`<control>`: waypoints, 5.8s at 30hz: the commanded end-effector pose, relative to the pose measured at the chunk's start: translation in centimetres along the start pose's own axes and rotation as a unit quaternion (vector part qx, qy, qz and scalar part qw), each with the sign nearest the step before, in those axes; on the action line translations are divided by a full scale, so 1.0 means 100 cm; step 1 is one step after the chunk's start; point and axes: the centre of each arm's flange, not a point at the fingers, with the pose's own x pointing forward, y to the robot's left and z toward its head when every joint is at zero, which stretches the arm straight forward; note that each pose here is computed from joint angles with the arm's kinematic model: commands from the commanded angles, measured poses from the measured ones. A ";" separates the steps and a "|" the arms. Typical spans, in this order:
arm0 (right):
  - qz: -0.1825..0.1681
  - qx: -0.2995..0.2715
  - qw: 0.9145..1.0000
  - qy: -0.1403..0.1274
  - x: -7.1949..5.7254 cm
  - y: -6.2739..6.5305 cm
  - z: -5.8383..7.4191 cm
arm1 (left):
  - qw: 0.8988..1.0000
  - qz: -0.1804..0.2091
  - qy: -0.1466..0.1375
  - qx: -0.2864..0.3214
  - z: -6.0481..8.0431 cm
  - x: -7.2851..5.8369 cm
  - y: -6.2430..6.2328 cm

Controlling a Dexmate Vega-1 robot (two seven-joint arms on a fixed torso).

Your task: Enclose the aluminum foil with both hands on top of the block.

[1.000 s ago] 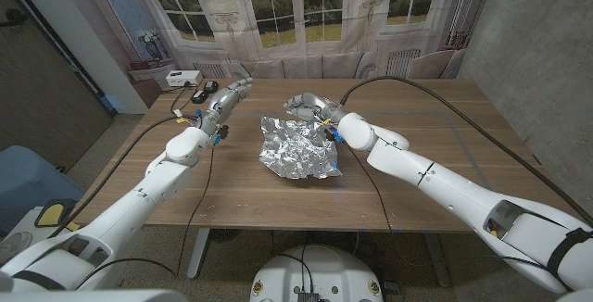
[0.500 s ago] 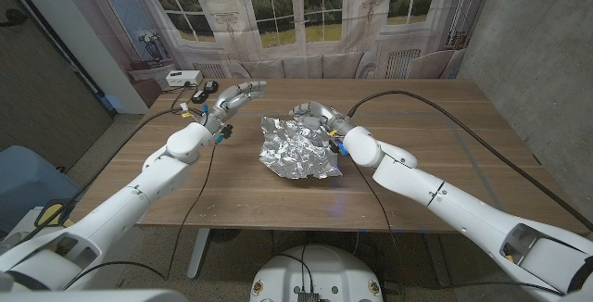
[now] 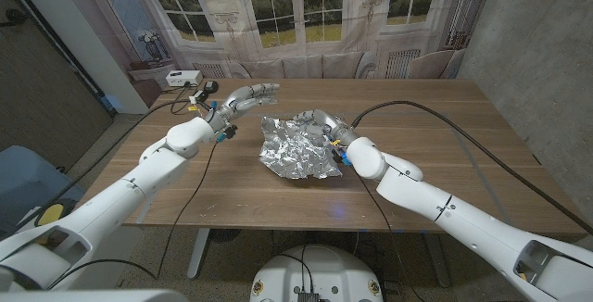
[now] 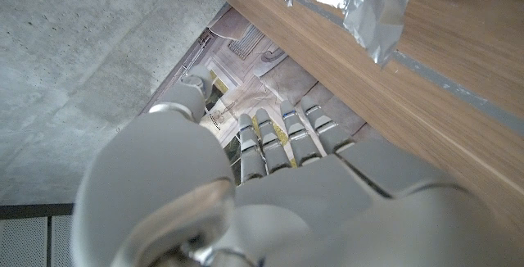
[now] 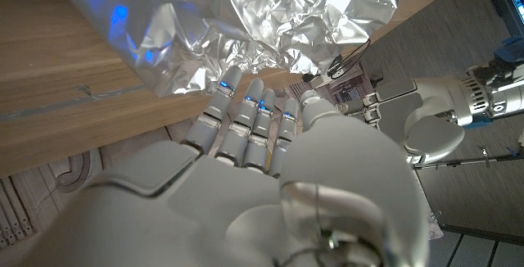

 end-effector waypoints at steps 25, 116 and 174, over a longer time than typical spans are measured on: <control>0.108 0.032 0.993 0.047 -0.003 0.019 -0.004 | 0.985 -0.135 0.053 0.090 0.004 0.006 -0.051; 0.024 0.087 0.990 0.105 -0.008 0.051 -0.042 | 0.994 -0.029 0.104 -0.010 -0.077 -0.004 -0.144; -0.030 0.203 0.979 0.016 -0.004 0.049 -0.065 | 0.994 0.020 0.085 0.065 -0.044 -0.001 -0.129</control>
